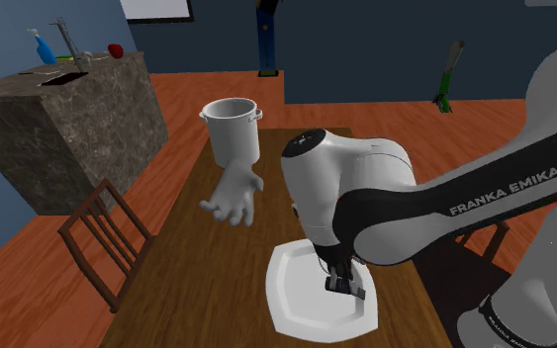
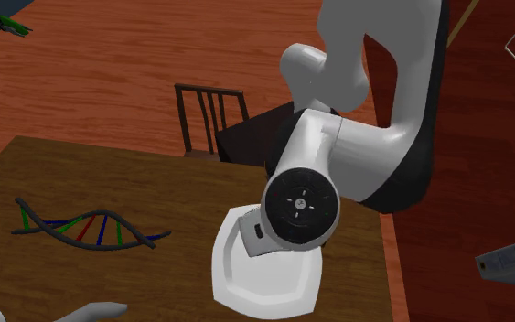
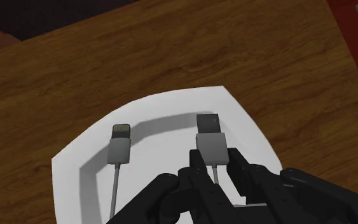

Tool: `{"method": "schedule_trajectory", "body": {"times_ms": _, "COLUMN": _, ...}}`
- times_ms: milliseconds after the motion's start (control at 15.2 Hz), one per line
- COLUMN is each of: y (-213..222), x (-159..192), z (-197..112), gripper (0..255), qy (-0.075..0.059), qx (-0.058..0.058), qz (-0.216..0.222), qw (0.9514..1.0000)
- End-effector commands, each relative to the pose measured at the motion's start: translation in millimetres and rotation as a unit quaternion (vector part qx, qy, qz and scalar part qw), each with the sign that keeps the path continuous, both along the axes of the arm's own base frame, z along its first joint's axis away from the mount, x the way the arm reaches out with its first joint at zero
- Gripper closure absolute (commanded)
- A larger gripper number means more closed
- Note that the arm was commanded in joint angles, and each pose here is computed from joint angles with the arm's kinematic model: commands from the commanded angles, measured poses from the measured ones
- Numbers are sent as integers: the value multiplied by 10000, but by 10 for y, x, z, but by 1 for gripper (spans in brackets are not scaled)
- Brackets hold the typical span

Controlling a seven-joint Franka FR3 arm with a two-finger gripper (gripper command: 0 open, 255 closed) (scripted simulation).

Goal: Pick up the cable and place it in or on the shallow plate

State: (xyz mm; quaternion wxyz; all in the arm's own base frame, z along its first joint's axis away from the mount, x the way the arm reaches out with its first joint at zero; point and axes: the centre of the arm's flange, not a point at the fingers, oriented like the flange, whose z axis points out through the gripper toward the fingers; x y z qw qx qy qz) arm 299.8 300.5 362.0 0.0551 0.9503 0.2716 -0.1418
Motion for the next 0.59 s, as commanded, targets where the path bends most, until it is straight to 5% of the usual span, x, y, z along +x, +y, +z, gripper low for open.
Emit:
{"method": "schedule_trajectory", "body": {"times_ms": 0, "y": 179, "x": 213, "z": 9, "gripper": 255, "qy": 0, "qx": 3, "qz": -2, "qw": 10000}}
{"method": "schedule_trajectory", "body": {"times_ms": 528, "y": 282, "x": 343, "z": -299, "gripper": 255, "qy": 0, "qx": 3, "qz": -2, "qw": 10000}}
